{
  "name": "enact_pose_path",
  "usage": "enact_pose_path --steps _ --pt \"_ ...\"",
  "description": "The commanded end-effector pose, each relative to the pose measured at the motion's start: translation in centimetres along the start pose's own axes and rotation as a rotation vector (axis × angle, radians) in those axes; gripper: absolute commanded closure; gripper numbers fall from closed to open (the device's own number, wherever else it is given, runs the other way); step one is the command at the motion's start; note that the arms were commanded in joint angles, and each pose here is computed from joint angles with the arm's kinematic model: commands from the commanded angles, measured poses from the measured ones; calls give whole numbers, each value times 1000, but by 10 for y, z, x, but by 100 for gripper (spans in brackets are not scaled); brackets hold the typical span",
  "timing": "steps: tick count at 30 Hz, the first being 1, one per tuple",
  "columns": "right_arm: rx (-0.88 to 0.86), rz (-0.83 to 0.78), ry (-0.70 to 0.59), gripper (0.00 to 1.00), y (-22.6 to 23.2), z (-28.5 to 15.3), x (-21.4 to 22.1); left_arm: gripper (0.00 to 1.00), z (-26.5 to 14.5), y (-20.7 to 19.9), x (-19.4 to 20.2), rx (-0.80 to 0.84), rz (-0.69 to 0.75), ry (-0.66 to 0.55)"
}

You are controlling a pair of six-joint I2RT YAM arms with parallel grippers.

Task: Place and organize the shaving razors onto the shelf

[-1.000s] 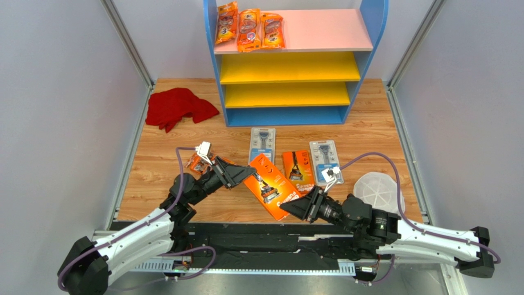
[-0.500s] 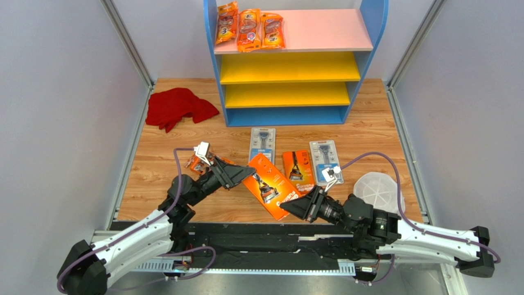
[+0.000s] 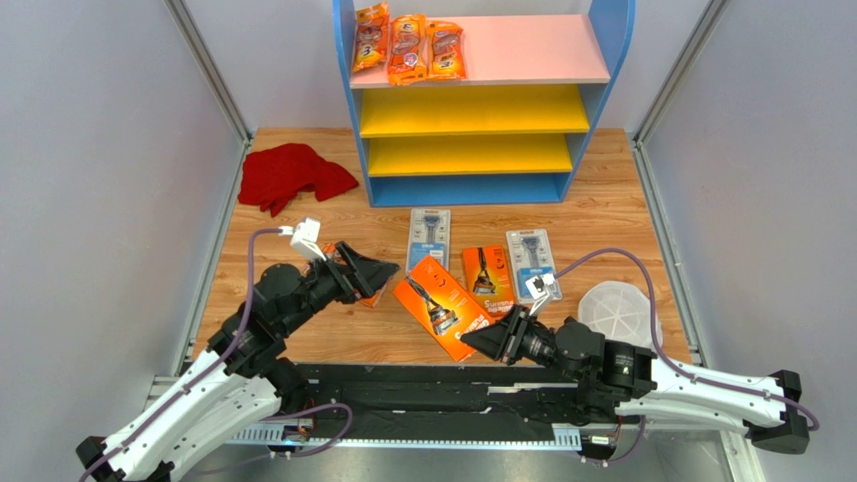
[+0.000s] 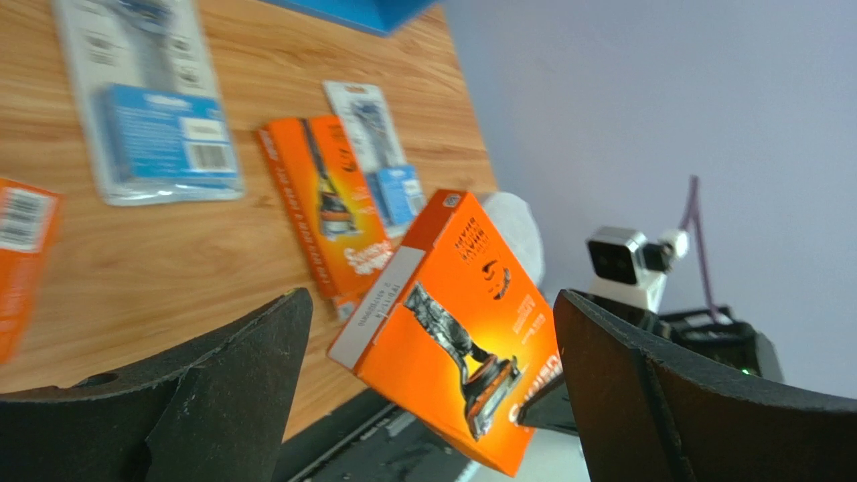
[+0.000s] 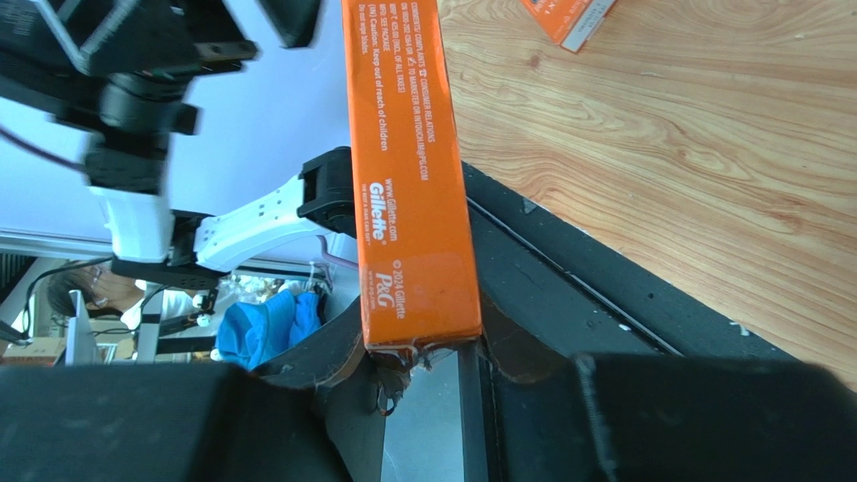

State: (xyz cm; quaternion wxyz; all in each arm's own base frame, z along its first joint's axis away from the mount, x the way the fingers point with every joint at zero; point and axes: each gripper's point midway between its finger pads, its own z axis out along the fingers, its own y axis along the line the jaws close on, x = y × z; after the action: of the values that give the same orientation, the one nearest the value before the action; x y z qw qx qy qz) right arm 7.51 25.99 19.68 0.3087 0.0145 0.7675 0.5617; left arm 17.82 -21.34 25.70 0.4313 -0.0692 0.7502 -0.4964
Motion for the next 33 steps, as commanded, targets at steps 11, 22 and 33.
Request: enact_pose_path --steps 11,22,33 --pt "17 -36 -77 100 27 0 -28 1 -57 113 -1 -656 144 39" --pt "39 -89 -181 100 61 11 -63 1 -59 127 20 -656 127 92" --pt "-66 -172 -180 100 152 35 -116 1 -56 136 41 -643 114 168"
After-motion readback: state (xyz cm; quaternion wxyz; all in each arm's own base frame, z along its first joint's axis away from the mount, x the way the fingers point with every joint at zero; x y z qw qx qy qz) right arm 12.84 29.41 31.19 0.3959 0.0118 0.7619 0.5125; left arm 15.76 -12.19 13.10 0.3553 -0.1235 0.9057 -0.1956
